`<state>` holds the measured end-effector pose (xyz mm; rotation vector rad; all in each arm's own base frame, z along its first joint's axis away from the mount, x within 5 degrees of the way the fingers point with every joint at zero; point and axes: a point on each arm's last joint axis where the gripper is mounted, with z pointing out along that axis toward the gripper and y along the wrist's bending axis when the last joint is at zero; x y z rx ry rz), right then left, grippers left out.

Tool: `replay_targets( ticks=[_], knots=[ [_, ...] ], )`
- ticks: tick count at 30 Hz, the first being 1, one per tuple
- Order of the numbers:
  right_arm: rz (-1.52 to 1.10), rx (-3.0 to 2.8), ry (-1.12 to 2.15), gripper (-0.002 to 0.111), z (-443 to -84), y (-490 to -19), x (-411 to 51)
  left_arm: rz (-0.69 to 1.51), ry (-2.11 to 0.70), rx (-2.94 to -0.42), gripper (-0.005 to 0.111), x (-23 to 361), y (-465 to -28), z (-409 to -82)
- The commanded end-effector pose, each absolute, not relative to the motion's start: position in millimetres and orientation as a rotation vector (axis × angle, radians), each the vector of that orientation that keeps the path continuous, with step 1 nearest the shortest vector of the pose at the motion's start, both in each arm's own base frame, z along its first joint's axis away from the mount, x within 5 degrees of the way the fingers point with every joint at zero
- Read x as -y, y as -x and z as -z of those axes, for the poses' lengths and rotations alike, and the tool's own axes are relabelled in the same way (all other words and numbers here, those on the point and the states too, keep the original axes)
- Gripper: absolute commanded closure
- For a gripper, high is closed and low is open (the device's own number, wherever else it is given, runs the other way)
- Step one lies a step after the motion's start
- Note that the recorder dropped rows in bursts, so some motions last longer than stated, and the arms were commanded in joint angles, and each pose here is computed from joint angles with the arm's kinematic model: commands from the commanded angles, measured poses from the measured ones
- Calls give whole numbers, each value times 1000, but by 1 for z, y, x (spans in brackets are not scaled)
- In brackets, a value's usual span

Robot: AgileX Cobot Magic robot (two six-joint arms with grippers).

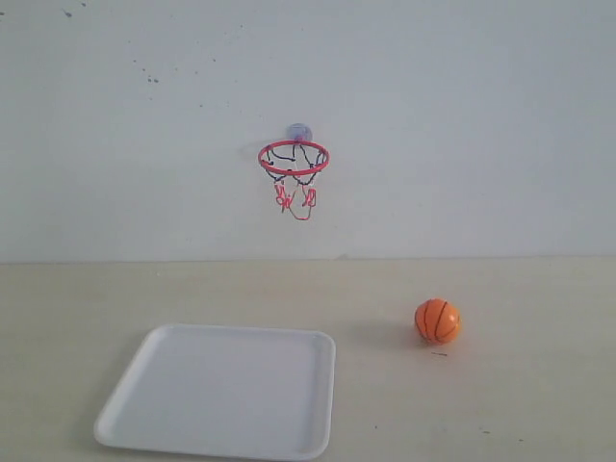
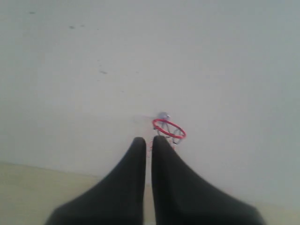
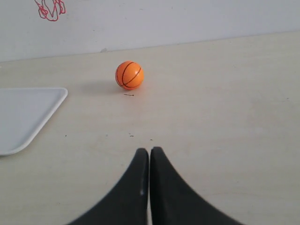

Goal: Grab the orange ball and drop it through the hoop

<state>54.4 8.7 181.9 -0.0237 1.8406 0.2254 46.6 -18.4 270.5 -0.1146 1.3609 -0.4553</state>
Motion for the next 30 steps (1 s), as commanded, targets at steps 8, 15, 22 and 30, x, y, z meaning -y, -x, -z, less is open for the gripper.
replay_targets(
  ticks=[8,15,22,30],
  knots=[
    [-219,-1826,29,108,-183,-54,-8,515,183,-1372,103,17,-46,-261],
    [-219,-1826,29,108,-183,-54,-8,710,408,-1133,103,7,-42,-272],
    [-219,-1826,29,108,-183,-54,-8,710,762,-1316,103,-6,-48,-245],
    [-219,-1826,29,108,-183,-54,-8,432,599,-1556,103,-6,-56,-198]
  ],
)
